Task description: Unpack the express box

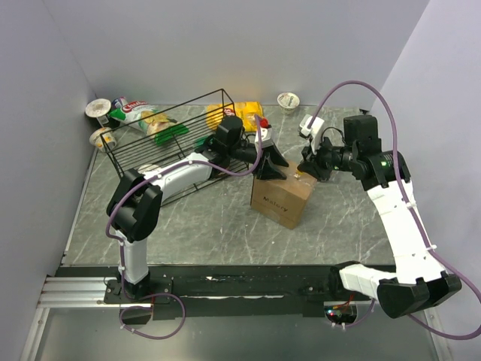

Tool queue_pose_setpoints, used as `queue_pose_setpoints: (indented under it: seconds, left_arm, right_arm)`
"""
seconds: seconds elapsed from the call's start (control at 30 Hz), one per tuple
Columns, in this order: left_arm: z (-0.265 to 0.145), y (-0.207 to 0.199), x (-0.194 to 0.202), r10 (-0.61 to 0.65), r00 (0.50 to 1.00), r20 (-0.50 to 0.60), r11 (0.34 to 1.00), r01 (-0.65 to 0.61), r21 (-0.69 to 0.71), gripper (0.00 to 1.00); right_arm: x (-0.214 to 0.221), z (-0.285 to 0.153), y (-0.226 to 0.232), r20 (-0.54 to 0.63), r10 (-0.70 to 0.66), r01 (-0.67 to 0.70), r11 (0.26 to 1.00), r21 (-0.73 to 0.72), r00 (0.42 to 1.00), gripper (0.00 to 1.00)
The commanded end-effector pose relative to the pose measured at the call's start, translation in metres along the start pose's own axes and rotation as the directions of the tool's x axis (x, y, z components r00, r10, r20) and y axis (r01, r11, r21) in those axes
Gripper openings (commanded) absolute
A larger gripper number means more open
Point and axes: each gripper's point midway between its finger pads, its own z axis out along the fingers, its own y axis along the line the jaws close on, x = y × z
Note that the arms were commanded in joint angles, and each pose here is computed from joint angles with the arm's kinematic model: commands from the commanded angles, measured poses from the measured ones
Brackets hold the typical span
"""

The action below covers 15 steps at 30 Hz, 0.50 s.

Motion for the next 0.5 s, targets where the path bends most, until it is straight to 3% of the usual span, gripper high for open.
queue_pose_setpoints:
  seconds: [0.0,0.47]
  left_arm:
    - [-0.011,0.012,0.054,-0.184,0.978,-0.093,0.980,0.175,-0.098,0.54]
    - [-0.020,0.019,0.069,-0.196,0.973,-0.118,0.974,0.179,-0.139,0.46]
  right_arm:
    - [0.021,-0.020,0.003,-0.104,0.040,-0.037,0.999,0.031,0.994,0.00]
    - [0.042,-0.035,0.005,-0.131,0.062,-0.056,0.997,0.053,0.989,0.00]
